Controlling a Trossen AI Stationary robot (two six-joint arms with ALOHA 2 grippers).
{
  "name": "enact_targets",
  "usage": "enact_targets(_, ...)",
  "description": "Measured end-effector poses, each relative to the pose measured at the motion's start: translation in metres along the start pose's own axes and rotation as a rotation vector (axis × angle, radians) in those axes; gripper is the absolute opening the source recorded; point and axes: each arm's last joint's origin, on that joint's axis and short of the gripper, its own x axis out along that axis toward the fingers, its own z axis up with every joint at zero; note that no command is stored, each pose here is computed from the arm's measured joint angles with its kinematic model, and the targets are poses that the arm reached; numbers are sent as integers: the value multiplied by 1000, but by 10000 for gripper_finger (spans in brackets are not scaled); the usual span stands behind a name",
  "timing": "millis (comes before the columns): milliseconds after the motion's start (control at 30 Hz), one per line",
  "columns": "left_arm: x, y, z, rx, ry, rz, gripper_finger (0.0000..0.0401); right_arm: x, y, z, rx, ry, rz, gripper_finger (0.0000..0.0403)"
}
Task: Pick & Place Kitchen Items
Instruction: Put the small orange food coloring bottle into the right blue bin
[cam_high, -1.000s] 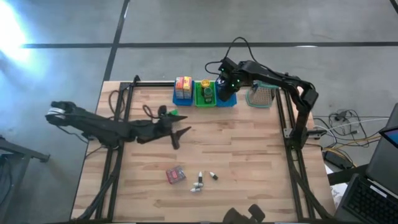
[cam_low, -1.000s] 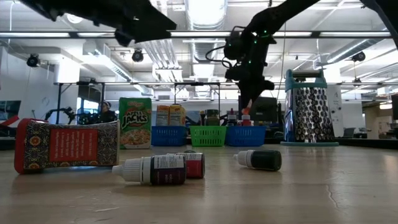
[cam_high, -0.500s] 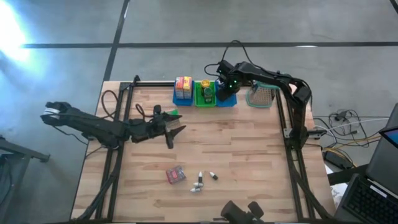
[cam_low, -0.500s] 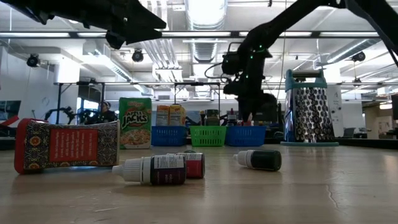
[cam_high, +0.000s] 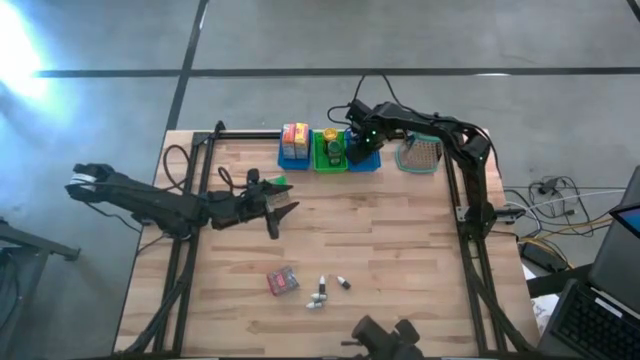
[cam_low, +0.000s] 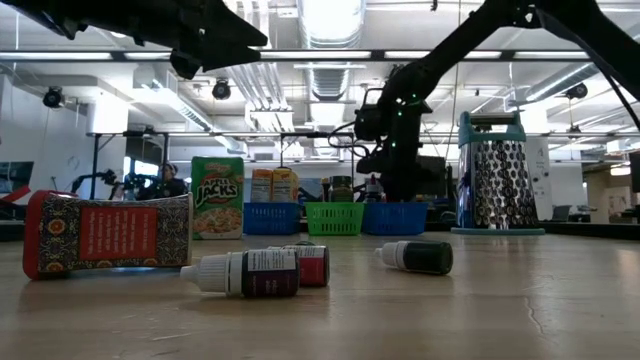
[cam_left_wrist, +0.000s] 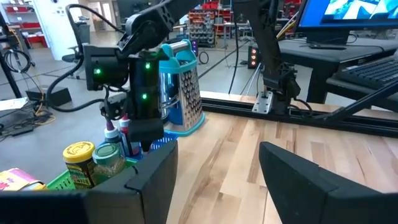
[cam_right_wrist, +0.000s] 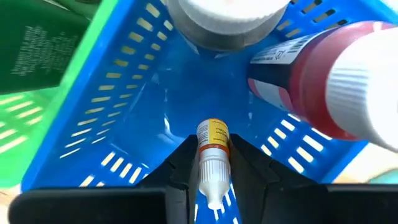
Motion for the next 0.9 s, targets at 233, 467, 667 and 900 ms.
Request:
enact_targets(233, 0, 0, 0, -5, 0, 0, 232, 8, -6, 2, 14, 16, -8, 66)
enact_targets(467, 0, 0, 0, -5, 0, 0, 232, 8, -12, 2, 28, 30, -13, 66)
enact_targets(667, 0, 0, 0, -10, 0, 0, 232, 8, -11, 2, 21, 38, 9, 66)
enact_targets(900, 0, 0, 0, -12, 0, 0, 232, 8, -11, 2, 7, 37, 9, 95)
